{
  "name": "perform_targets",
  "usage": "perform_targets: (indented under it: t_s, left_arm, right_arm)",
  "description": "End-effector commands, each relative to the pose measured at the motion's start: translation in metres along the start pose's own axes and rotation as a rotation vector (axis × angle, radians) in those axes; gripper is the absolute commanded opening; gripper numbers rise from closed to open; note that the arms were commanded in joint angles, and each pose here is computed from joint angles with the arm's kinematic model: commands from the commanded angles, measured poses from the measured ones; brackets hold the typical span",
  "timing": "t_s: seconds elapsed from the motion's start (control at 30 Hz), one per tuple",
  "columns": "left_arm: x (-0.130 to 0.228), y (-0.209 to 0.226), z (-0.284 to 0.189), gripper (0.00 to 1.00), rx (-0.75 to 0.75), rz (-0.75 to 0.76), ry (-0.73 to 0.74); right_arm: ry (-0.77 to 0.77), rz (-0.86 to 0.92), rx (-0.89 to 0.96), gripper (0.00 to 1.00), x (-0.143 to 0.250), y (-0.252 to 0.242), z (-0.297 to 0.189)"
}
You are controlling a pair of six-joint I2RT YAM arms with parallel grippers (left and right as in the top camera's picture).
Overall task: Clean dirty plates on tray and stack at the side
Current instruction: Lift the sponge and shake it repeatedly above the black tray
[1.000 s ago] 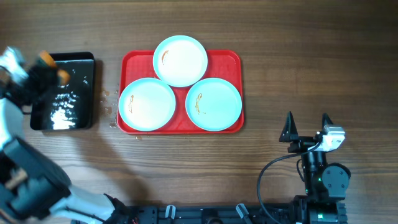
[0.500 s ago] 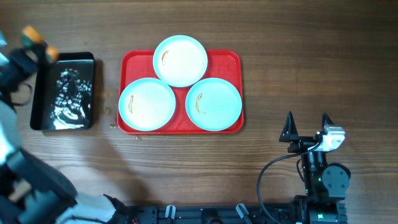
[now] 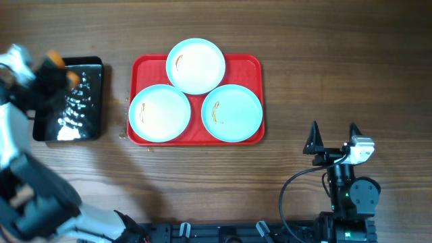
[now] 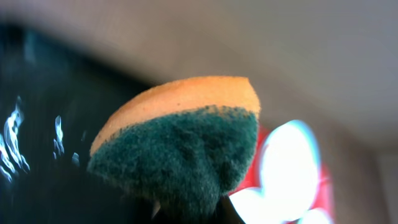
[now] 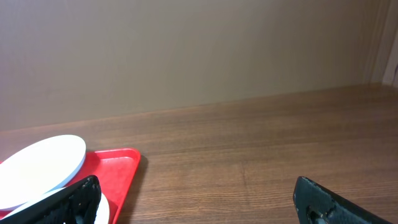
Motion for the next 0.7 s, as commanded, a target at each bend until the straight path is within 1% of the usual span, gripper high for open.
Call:
perform_targets:
  t_s: [0.0, 0.07, 0.13, 0.23, 0.3, 0.37, 0.43, 0.47, 0.53, 0.6, 0.67]
  left_arm:
    - [0.038, 0.030, 0.029, 0.04, -0.020, 0.006, 0.113]
    - [0.029, 0.018, 0.024, 0.04, 0.060, 0.012, 0.073]
    - [0.007, -0.003, 0.010, 0.04, 0.158, 0.025, 0.005]
    - [-0.031, -0.036, -0.023, 0.04, 0.240, 0.053, -0.097]
    - [-0.053, -0.059, -0.046, 0.04, 0.269, 0.122, -0.158]
    - [-0.072, -0.082, -0.071, 0.04, 0.263, 0.214, -0.224]
    - [-0.086, -0.103, -0.093, 0.04, 0.248, 0.308, -0.294]
    - [-0.092, -0.110, -0.103, 0.04, 0.218, 0.346, -0.323]
    - [-0.094, -0.112, -0.109, 0.04, 0.141, 0.365, -0.337]
    - [-0.086, -0.097, -0.102, 0.04, -0.001, 0.364, -0.286]
    - [-0.066, -0.073, -0.082, 0.04, -0.130, 0.404, -0.167]
  right_arm:
    - [-0.014, -0.013, 0.016, 1.00, -0.002, -0.003, 0.000]
    - [-0.014, -0.013, 0.016, 1.00, -0.002, -0.003, 0.000]
    - [-0.014, -0.013, 0.016, 1.00, -0.002, -0.003, 0.000]
    - [-0.014, -0.013, 0.016, 1.00, -0.002, -0.003, 0.000]
    - [-0.014, -0.013, 0.016, 1.00, -0.002, -0.003, 0.000]
    - [-0.014, -0.013, 0.016, 1.00, -0.002, -0.003, 0.000]
    - [-0.014, -0.013, 0.016, 1.00, -0.002, -0.003, 0.000]
    - [-0.014, -0.013, 0.016, 1.00, -0.002, -0.003, 0.000]
    - [-0.014, -0.012, 0.016, 1.00, -0.002, -0.003, 0.000]
    - [-0.014, -0.013, 0.016, 1.00, -0.002, -0.003, 0.000]
    - [-0.014, -0.013, 0.016, 1.00, -0.002, -0.003, 0.000]
Point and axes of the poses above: each gripper's point midway between its finger pads, its own z axis out along the fingers, its own y axis along the line the jaws close on, x = y × z, the point moved 3 cm from there along -z, back along the fingers, and after that the axes turned 11 degrees about z, right-handed, at the moved point
